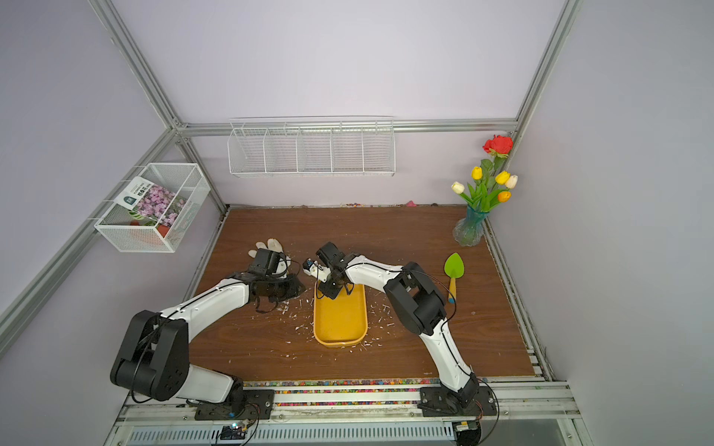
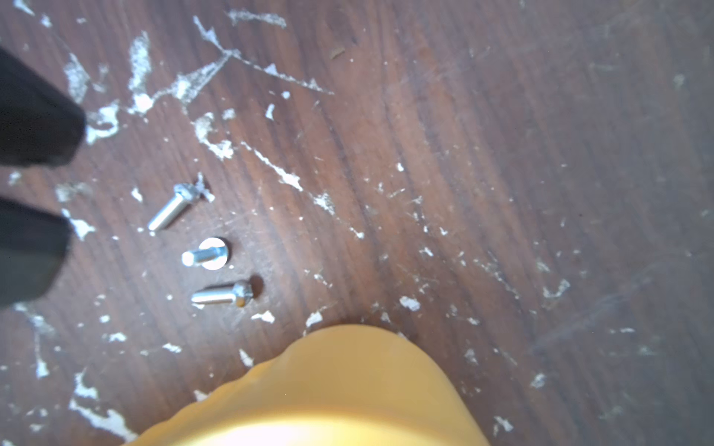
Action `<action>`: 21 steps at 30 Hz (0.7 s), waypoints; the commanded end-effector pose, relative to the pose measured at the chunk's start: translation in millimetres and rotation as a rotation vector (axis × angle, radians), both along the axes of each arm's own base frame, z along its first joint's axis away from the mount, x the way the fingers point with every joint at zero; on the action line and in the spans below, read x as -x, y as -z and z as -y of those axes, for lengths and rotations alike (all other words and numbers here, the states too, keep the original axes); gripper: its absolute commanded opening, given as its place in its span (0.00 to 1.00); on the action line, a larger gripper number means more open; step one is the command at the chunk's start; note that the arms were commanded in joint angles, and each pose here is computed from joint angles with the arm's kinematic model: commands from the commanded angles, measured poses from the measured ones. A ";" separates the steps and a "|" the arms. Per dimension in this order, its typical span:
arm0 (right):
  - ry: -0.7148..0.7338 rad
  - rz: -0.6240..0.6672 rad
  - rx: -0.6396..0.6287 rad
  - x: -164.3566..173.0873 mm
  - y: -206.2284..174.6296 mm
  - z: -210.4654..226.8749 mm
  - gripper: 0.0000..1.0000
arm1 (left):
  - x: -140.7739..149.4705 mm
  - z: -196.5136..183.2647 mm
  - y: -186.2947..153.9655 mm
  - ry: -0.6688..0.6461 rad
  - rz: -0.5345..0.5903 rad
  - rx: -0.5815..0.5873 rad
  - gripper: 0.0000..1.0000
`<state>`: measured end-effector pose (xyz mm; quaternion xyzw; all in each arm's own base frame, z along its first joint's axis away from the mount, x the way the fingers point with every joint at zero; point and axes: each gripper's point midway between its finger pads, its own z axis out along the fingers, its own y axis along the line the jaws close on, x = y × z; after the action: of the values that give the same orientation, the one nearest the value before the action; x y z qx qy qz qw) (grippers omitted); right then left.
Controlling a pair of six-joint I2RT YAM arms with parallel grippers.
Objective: Take out the screws from the storage box
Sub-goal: Pick up the screw from the storage box.
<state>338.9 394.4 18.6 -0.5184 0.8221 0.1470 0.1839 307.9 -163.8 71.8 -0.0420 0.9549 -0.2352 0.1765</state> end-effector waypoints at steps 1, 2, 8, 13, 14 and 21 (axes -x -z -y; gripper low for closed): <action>0.005 -0.141 0.175 31.1 56.8 33.5 0.14 | 1.1 -4.4 -2.1 0.004 0.007 -0.015 0.33; 0.005 -0.142 0.179 31.2 57.6 34.0 0.12 | 1.6 -4.5 -1.8 0.005 0.006 -0.015 0.33; 0.009 -0.142 0.146 32.1 49.8 30.0 0.00 | 0.8 -5.4 -2.7 0.005 0.010 -0.018 0.33; 0.021 -0.120 0.094 25.6 31.1 20.2 0.00 | 0.7 -5.0 -4.0 0.004 0.012 -0.013 0.33; 0.025 -0.114 0.081 24.1 25.7 18.4 0.00 | 0.1 -4.5 -4.9 0.005 0.015 -0.012 0.33; 0.066 -0.065 -0.042 15.1 -29.3 14.6 0.00 | 0.4 -5.0 -5.4 0.004 0.016 -0.012 0.32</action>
<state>331.1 389.0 24.0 -0.4987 0.8344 0.1594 0.1723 308.0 -162.1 71.6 -0.0446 0.9551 -0.2344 0.1756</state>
